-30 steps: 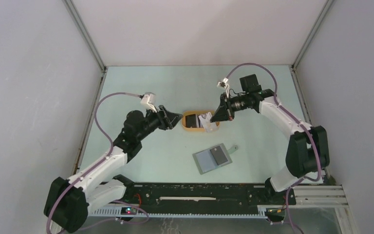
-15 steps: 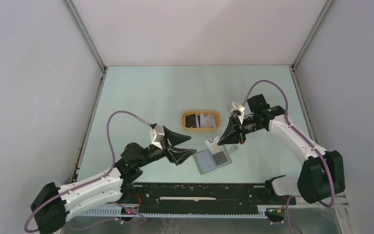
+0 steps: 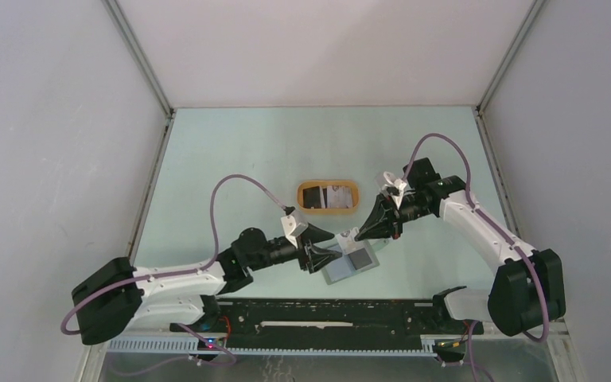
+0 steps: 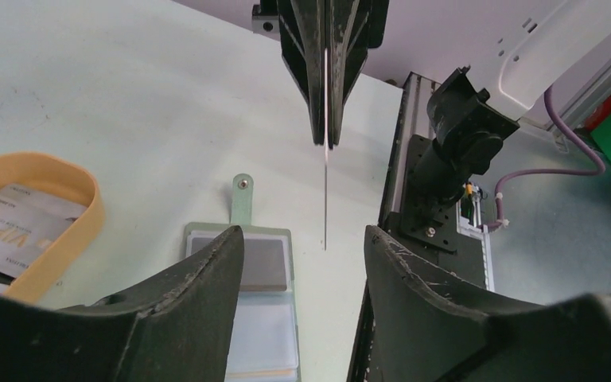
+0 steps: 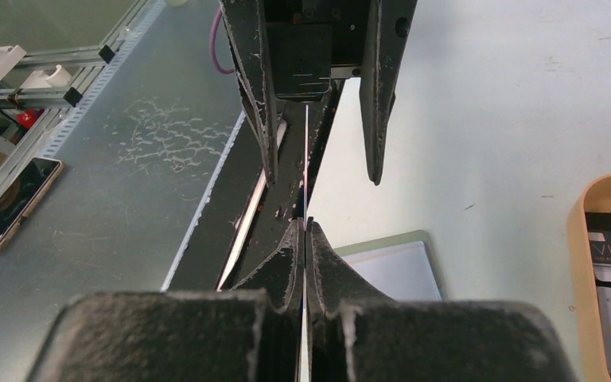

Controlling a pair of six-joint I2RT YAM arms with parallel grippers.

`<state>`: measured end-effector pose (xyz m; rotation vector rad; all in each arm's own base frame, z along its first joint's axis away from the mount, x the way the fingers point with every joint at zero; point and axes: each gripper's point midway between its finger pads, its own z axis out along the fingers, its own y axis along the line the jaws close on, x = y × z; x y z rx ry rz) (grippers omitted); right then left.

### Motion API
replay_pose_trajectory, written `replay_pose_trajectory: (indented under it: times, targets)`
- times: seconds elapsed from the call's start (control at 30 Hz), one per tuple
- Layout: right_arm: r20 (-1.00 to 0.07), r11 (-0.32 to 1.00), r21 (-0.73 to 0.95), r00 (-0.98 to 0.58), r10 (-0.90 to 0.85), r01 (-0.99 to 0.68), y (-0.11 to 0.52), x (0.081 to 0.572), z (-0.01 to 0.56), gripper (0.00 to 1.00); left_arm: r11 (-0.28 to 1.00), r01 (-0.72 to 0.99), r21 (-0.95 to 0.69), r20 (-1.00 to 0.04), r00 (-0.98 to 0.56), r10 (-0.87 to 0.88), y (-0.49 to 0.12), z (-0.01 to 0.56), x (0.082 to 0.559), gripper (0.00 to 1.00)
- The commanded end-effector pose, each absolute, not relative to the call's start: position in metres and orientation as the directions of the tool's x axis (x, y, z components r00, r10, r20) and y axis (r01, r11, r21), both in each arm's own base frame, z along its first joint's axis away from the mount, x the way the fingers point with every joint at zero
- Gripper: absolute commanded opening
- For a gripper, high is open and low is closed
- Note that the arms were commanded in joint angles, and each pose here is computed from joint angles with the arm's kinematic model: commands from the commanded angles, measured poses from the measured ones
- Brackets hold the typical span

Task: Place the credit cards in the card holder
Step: Pick up the credit card from the storage box.

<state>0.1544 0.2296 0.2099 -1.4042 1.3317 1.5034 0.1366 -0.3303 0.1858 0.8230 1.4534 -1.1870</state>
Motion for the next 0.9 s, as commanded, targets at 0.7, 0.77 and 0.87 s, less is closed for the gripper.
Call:
replay_pose_trajectory:
  times: [0.7,0.77,0.87]
  targets:
    - [-0.966,-0.260,0.243,-0.208,-0.153,-0.934,0.235,0.156,0.209,0.00,0.183,0.959,-0.218,-0.964,-0.183,-0.191,-0.354,0.227,0.136,0.16]
    - [-0.965,-0.260,0.245,-0.211,-0.154,-0.934,0.235,0.156,0.208,0.00,0.183,0.956,-0.228,-0.962,-0.192,-0.196,-0.353,0.228,0.136,0.23]
    - [-0.964,-0.259,0.250,-0.216,-0.154,-0.933,0.235,0.156,0.208,0.00,0.180,0.952,-0.247,-0.955,-0.208,-0.212,-0.351,0.229,0.135,0.30]
